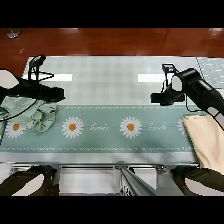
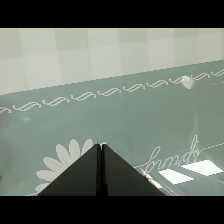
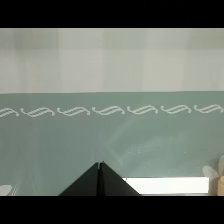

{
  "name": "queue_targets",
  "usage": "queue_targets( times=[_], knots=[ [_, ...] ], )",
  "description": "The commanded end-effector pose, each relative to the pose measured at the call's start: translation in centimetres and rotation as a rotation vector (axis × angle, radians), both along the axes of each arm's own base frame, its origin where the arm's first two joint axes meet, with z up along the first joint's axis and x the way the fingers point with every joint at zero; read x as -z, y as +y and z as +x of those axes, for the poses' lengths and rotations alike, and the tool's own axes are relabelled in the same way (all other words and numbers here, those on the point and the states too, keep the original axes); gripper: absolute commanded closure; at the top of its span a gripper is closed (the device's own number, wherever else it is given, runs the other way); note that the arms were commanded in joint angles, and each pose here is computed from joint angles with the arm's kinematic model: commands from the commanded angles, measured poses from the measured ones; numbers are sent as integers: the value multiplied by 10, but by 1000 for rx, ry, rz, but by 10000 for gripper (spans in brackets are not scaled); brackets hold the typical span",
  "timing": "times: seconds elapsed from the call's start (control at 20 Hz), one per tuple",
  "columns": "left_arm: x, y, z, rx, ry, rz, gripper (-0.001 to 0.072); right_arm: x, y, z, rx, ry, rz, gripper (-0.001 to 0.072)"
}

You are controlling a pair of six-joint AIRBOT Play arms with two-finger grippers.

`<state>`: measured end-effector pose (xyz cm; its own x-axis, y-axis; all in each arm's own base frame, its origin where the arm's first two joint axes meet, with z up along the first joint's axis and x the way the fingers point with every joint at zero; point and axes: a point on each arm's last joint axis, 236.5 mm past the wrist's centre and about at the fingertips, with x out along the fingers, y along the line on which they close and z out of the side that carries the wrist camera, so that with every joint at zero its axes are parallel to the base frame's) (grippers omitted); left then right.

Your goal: Fold the shirts.

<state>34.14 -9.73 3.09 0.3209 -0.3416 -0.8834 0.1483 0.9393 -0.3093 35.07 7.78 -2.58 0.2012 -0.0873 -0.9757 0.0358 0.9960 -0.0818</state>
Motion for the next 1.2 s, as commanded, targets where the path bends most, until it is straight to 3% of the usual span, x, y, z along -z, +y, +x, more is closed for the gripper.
queue_targets(
  times=[0.0,0.55,0.75,0.8,0.85,0.9,0.95,1.0,1.05,1.15],
  knots=[
    [0,0,0,1,0,0,679,0,0,0,0,1,0,692],
    [0,0,1,-1,-4,0,679,-2,6,13,-5,-56,23,692],
    [-15,6,47,-61,-192,2,679,-10,14,39,-29,-167,50,672],
    [-21,11,58,-73,-250,12,679,-12,16,45,-35,-194,58,465],
    [-27,14,67,-89,-290,14,679,-12,17,48,-38,-207,64,117],
    [-32,20,76,-92,-337,31,675,-13,17,48,-45,-209,60,93],
    [-37,28,83,-63,-393,81,568,-12,16,48,-48,-205,53,93],
    [-41,40,91,-30,-447,153,216,-12,13,47,-50,-201,41,93],
    [-45,58,99,-31,-490,235,5,-12,11,46,-53,-197,29,93],
    [-46,116,101,-50,-496,444,4,-11,5,43,-55,-182,3,93]
  ],
)
